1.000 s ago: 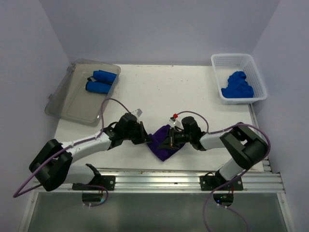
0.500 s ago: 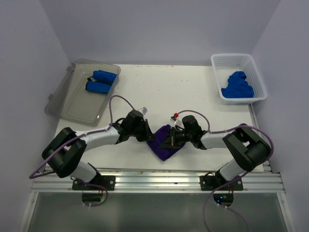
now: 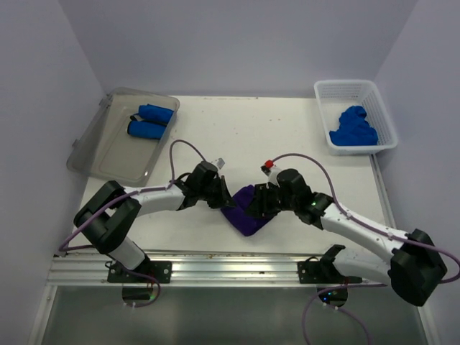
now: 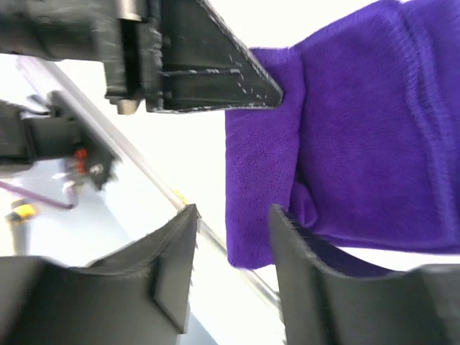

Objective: Roll the towels
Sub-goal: Roll the towel

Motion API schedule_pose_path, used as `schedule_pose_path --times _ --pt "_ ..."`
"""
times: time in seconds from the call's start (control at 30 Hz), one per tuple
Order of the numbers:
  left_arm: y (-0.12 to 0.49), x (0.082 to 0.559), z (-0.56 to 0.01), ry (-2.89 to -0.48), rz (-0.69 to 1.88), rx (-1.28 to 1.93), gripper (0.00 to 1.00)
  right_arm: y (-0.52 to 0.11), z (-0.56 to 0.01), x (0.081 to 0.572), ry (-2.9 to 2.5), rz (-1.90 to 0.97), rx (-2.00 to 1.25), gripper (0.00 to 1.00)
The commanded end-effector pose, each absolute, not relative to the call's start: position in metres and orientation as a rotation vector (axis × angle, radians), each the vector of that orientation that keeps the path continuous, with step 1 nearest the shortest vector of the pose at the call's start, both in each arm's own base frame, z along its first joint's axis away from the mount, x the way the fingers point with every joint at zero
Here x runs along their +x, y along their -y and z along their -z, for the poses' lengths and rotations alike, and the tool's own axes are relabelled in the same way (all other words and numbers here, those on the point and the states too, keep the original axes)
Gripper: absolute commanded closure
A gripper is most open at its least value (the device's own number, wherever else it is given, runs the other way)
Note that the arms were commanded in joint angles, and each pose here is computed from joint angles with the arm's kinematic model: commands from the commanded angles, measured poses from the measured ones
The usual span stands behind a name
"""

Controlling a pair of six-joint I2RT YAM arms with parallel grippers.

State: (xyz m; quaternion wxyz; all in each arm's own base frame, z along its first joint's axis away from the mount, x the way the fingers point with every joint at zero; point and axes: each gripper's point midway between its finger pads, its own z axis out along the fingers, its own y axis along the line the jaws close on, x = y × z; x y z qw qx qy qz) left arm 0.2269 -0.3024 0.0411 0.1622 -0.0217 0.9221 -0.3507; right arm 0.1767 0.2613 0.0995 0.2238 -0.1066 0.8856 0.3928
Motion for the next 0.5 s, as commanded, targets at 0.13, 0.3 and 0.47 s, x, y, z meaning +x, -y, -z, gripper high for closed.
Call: schedule_pose_path --times 0.13,0.3,0.47 --pt "0.295 0.224 -0.03 -2.662 0.93 -0.012 1.0 -0.246 -0.133 0.181 -2.303 -0.618 -0.475 0.71" --pt "0.296 0.225 -0.031 -2.661 0.935 -0.005 1.0 -0.27 -0.118 0.169 -2.303 -0.466 -0.683 0.71" --pt "0.296 0.224 -0.029 -2.667 0.931 -0.005 1.0 -0.268 -0.085 0.173 -2.343 -0.344 -0.692 0.75"
